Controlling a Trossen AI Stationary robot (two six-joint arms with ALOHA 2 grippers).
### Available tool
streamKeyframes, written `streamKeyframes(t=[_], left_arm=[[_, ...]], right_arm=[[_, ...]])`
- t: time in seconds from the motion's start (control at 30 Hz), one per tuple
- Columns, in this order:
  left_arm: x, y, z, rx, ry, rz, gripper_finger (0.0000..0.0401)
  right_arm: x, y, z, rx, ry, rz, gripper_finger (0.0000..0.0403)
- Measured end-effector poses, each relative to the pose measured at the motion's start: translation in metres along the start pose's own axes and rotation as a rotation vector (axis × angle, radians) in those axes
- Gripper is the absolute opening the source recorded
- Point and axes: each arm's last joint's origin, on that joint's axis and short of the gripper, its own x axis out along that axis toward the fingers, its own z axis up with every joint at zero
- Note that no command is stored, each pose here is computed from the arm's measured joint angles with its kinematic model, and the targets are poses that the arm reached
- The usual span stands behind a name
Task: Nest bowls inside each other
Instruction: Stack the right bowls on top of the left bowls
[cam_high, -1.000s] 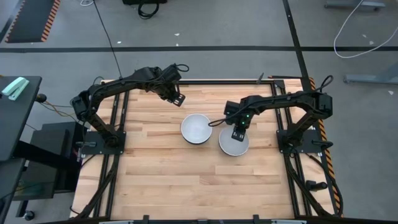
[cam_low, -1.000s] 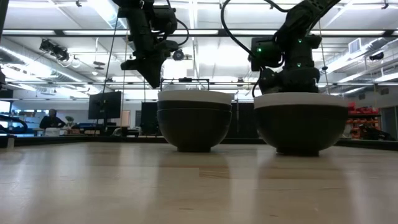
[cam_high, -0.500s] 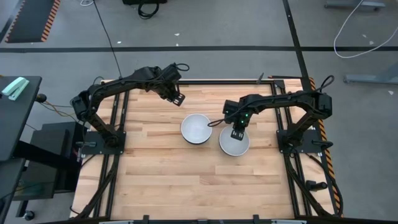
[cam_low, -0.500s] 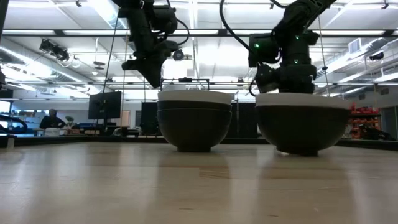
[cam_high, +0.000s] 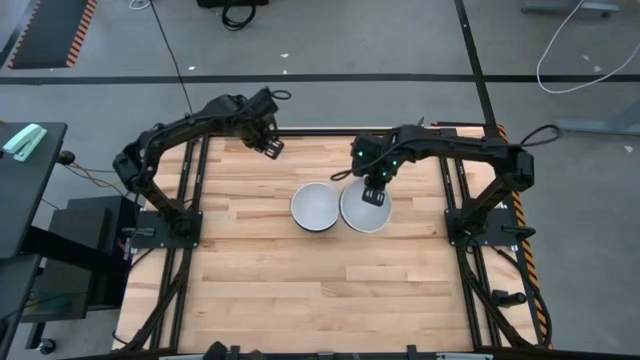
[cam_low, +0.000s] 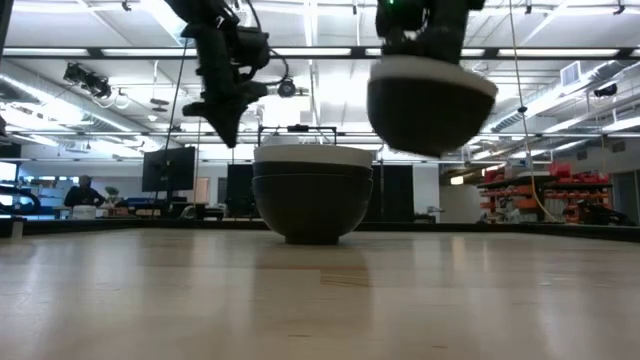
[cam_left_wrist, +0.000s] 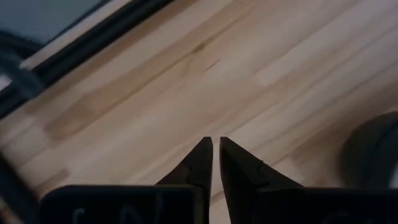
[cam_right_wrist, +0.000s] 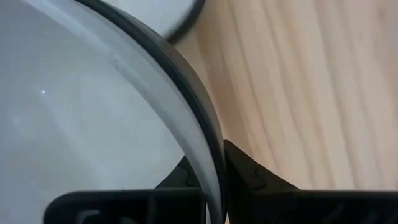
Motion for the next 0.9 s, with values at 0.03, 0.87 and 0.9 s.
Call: streamKeyframes(t=[0.03, 0.87, 0.9], left_arm=[[0.0, 0.005, -0.001, -0.003, 0.021, 0.007, 0.0033], [0.047, 0.042, -0.042, -0.063, 0.337, -0.015, 0.0027], [0.051, 0.041, -0.046, -0.069, 0.354, -0.023, 0.0028]], right_arm=[[-0.008, 0.0, 0.003, 0.0, -0.016, 0.001, 0.0024], [-0.004, -0.004, 0.108, -0.084, 0.015, 0.058, 0.0024], [-0.001, -0.002, 0.112, -0.088, 0.015, 0.061, 0.0024]])
